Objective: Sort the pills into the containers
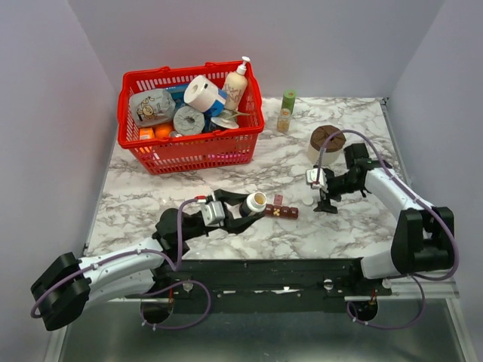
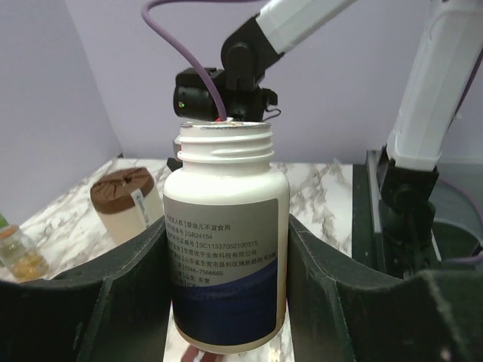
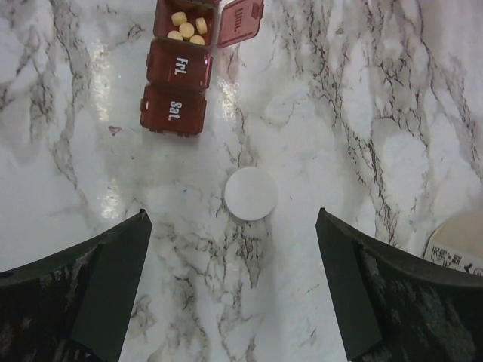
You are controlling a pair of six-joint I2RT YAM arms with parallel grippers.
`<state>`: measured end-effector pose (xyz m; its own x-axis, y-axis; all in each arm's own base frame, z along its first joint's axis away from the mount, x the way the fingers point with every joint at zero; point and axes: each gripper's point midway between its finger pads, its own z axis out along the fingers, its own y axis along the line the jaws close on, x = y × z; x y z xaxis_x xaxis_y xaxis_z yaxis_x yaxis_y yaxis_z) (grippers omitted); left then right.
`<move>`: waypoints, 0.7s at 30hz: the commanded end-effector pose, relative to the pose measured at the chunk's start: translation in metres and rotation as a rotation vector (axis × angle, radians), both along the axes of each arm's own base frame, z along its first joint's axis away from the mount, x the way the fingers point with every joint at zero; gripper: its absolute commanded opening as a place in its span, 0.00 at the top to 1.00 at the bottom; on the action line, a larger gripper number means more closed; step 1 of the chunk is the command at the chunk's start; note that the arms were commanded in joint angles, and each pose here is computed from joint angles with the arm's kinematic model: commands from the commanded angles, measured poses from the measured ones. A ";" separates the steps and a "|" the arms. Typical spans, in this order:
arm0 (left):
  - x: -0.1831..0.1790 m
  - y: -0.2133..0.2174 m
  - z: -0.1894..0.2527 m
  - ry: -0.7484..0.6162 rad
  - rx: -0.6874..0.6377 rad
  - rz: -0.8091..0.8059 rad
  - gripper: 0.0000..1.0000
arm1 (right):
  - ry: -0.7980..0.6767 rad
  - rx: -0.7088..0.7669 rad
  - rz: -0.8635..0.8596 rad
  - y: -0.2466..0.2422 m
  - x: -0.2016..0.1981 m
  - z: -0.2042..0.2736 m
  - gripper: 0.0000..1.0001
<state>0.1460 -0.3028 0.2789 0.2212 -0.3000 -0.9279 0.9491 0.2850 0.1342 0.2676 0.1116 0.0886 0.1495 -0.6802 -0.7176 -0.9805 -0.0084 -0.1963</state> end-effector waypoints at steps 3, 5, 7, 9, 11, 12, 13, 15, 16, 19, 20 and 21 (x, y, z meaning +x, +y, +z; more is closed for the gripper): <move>0.001 0.010 -0.035 0.003 0.116 0.044 1.00 | -0.096 -0.159 0.069 0.005 0.034 -0.025 0.00; 0.002 0.013 -0.041 0.013 0.130 0.058 1.00 | -0.079 -0.193 0.080 0.007 0.037 -0.035 0.00; 0.002 0.015 -0.044 0.017 0.134 0.064 1.00 | -0.071 -0.215 0.093 0.010 0.039 -0.039 0.00; 0.003 0.016 -0.046 0.020 0.136 0.070 1.00 | -0.045 -0.234 0.097 0.011 0.038 -0.047 0.01; 0.003 0.017 -0.047 0.020 0.137 0.074 1.00 | -0.034 -0.246 0.102 0.013 0.038 -0.051 0.02; 0.003 0.017 -0.048 0.022 0.136 0.076 1.00 | -0.025 -0.252 0.098 0.013 0.038 -0.053 0.02; 0.003 0.018 -0.049 0.024 0.138 0.077 1.00 | -0.021 -0.256 0.097 0.013 0.038 -0.054 0.03; 0.002 0.018 -0.049 0.024 0.136 0.072 1.00 | 0.002 -0.276 0.087 0.010 0.038 -0.060 0.05; 0.002 0.018 -0.051 0.026 0.138 0.073 1.00 | 0.008 -0.283 0.087 0.010 0.038 -0.061 0.07; 0.002 0.018 -0.051 0.029 0.138 0.071 1.00 | 0.040 -0.294 0.091 0.009 0.033 -0.066 0.12; 0.002 0.018 -0.050 0.028 0.136 0.072 1.00 | 0.045 -0.303 0.086 0.008 0.032 -0.067 0.14; 0.002 0.019 -0.051 0.030 0.136 0.073 1.00 | 0.047 -0.305 0.085 0.008 0.032 -0.067 0.15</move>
<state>0.1451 -0.2883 0.2243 0.1849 -0.1431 -0.9723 0.9412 0.3104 0.1334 0.2961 0.1214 0.0232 0.1983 -0.8316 -0.5188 -0.9793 -0.1462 -0.1401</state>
